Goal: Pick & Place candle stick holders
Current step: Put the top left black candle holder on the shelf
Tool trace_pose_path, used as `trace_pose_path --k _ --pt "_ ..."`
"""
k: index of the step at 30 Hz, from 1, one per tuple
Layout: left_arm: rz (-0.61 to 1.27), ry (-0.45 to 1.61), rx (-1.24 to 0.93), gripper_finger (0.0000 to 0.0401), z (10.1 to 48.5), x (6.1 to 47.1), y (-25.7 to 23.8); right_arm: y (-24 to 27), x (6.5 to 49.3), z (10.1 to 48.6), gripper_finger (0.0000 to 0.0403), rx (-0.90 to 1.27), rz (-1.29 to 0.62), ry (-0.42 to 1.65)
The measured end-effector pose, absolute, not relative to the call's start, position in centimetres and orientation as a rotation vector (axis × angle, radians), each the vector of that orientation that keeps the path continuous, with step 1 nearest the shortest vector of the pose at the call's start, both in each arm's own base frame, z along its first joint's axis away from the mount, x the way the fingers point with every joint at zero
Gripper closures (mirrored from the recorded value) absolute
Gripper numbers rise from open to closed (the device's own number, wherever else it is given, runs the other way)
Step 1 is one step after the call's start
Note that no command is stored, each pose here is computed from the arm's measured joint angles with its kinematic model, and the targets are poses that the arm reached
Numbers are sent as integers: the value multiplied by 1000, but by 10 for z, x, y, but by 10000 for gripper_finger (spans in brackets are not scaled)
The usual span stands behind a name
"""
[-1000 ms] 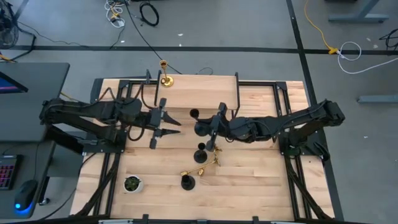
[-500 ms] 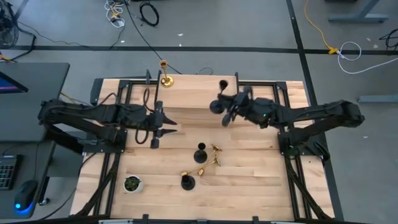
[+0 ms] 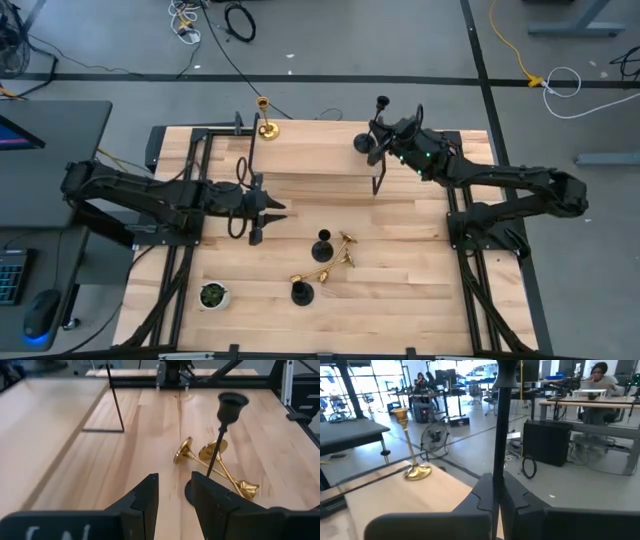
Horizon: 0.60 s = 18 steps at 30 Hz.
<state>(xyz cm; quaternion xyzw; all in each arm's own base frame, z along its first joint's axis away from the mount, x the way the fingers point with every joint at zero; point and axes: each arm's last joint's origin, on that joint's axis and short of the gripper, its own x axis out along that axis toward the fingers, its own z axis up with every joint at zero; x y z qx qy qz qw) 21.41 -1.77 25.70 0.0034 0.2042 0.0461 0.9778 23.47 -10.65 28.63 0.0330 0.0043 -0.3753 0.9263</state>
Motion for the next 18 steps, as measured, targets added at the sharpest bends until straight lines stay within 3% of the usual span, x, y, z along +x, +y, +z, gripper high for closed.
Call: trace_pose_path --k 18 --pt "96 382 -16 282 253 214 -18 -159 241 255 403 76 -856 43"
